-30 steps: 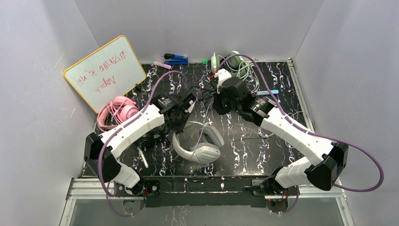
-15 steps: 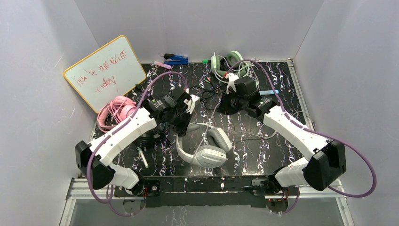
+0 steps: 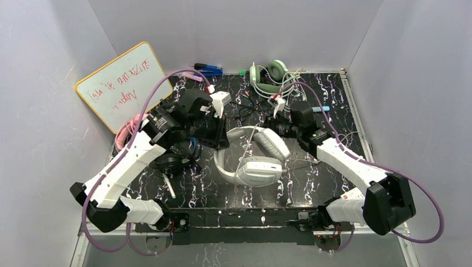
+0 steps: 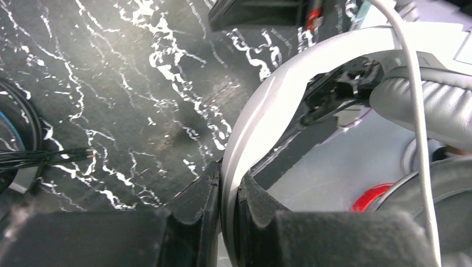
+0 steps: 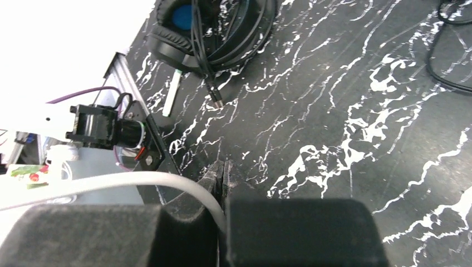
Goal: Wrap the headphones
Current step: Wrap the headphones cable around the headphones.
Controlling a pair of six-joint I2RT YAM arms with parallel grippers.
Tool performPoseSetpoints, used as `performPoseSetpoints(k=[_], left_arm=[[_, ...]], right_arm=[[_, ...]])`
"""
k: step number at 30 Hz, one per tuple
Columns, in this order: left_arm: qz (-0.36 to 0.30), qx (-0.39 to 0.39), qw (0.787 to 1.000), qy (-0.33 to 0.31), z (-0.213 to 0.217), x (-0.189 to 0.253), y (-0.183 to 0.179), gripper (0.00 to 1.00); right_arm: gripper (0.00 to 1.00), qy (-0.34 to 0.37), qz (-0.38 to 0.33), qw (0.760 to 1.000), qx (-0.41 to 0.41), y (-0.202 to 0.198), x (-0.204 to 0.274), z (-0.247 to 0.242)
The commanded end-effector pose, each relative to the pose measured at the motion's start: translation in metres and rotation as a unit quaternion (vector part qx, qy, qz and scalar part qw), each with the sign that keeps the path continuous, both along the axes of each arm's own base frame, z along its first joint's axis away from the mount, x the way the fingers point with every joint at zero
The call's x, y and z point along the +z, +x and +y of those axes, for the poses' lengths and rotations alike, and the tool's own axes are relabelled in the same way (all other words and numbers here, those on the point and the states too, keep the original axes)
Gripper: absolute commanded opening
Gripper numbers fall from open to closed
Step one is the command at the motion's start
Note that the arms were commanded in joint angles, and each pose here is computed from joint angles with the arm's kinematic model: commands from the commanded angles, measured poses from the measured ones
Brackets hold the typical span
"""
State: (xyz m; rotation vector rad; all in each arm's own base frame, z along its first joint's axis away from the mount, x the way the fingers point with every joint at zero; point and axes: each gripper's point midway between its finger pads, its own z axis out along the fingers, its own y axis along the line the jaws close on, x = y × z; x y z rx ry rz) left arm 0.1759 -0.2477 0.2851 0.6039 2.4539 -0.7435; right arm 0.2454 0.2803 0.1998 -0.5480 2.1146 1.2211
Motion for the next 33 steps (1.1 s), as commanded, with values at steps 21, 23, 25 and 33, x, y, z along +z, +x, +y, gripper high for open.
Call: performPoseSetpoints(k=[21,23,25,33], left_arm=[[-0.106,0.088,0.983,-0.119,0.006,0.131,0.018,0.0],[-0.11,0.097,0.984,-0.103,0.005,0.126,0.027,0.0],[-0.118,0.107,0.982,-0.1,0.005,0.127,0.038,0.0],[-0.105,0.156,0.967,-0.174,0.006,0.145,0.099,0.0]], right_arm=[[0.14,0.068,0.007,0.996,0.049,-0.044,-0.037,-0.005],[0.14,0.068,0.019,0.996,0.051,-0.054,-0.044,-0.009],[0.15,0.069,0.034,0.996,0.053,-0.066,-0.051,-0.013],[0.15,0.056,0.065,0.994,0.067,-0.116,-0.066,-0.007]])
